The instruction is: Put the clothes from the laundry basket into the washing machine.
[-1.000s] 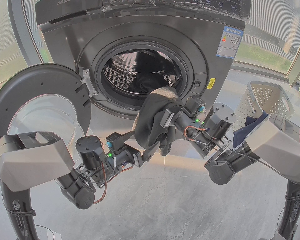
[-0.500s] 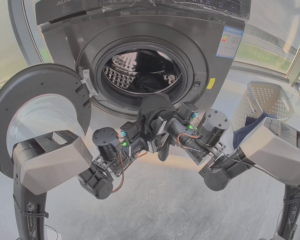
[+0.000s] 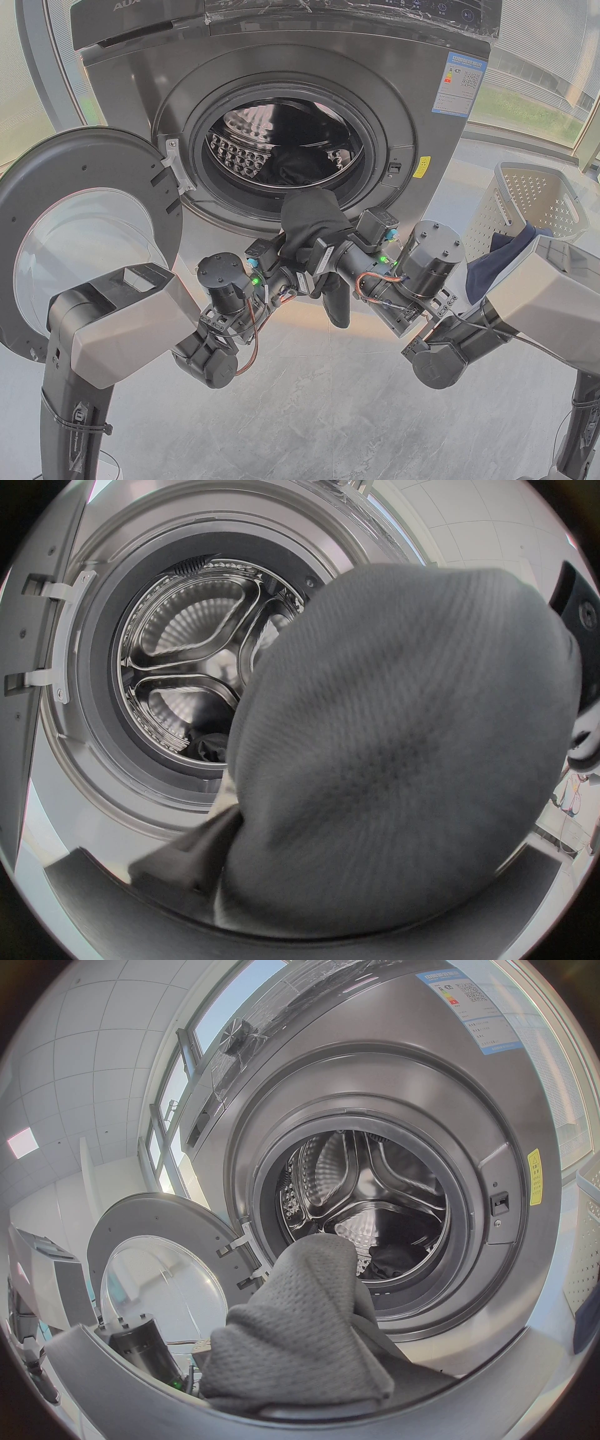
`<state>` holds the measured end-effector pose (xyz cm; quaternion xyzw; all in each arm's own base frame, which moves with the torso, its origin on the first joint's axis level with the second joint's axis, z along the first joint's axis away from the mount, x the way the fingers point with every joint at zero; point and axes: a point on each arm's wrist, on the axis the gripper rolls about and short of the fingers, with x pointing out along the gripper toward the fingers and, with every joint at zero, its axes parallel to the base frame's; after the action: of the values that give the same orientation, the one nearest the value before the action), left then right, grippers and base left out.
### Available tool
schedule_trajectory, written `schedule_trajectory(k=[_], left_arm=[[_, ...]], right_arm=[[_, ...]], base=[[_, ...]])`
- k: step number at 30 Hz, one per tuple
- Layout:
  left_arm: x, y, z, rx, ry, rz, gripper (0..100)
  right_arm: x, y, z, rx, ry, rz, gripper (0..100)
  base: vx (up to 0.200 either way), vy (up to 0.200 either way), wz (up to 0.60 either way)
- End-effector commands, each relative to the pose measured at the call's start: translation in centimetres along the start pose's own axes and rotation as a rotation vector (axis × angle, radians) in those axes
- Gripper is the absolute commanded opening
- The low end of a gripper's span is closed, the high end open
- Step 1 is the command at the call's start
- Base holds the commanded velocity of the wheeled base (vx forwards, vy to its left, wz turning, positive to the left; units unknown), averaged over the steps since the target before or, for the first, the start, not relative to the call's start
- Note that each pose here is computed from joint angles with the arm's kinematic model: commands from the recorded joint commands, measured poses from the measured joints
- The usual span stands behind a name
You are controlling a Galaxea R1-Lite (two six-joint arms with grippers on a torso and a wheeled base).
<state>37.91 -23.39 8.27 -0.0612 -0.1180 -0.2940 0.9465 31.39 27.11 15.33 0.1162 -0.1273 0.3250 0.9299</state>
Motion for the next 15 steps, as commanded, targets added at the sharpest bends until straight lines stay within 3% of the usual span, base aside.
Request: schedule_trajectory(k=[1, 9, 12, 15], left_arm=[[0.4, 0.2, -0.8, 0.001, 0.003, 0.01, 0], [1.0, 1.4, -0.3, 0.004, -0.043, 0.051, 0], [0.7, 1.4, 0.8, -0.002, -0.059, 0.056, 0], [0.2, 0.8, 1.9, -0.005, -0.059, 0.045, 0]], right_arm=[[-0.2, 0.2, 0.1, 0.003, 0.0, 0.005, 0], [-1.2, -0.4, 1.8, 0.009, -0.013, -0.013, 0], [-1.3, -2.8, 2.0, 0.003, -0.013, -0.1, 0], [-1.4, -3.9, 1.4, -0.001, 0.005, -0.134, 0]], base=[[0.0, 0.0, 0.0], [0.0, 0.0, 0.0], [0.0, 0.0, 0.0], [0.0, 0.0, 0.0]])
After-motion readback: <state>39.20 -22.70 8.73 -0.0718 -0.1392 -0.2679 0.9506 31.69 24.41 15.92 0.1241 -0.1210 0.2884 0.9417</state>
